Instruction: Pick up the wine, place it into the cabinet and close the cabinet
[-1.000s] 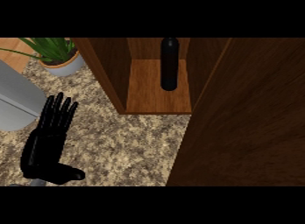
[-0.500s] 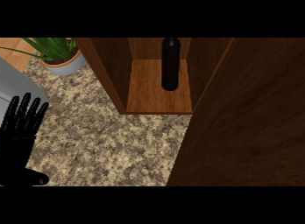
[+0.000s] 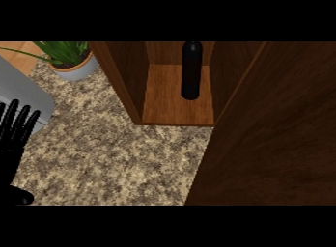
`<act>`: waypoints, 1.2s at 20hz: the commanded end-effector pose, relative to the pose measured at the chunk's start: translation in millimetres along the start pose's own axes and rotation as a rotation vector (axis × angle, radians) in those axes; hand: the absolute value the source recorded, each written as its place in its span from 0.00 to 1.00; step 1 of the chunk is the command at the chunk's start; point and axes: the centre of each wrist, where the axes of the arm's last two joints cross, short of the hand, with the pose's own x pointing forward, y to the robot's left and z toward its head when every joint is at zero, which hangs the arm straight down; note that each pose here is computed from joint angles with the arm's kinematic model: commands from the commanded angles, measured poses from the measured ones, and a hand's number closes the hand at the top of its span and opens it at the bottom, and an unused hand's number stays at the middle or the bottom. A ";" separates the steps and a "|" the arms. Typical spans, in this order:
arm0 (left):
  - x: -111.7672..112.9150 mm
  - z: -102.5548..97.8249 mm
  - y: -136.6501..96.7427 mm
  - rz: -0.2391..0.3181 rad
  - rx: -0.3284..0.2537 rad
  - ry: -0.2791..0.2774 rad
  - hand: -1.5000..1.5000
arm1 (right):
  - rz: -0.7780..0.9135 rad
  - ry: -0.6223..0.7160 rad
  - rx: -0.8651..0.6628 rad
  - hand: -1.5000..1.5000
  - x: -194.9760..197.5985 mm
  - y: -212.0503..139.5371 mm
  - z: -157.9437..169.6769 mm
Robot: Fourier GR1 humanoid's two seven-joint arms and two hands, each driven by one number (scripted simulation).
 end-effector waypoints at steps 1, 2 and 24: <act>8.9 -6.0 3.1 -0.005 -0.021 0.005 0.00 | -0.175 -0.159 0.015 1.00 30.3 18.6 -13.0; 17.7 -5.3 9.4 -0.007 -0.020 -0.006 0.00 | -0.184 -0.147 0.027 1.00 28.7 16.6 -15.6; 7.3 -1.5 28.9 0.009 -0.005 0.012 0.00 | -0.109 -0.101 -0.019 1.00 58.4 30.9 -225.7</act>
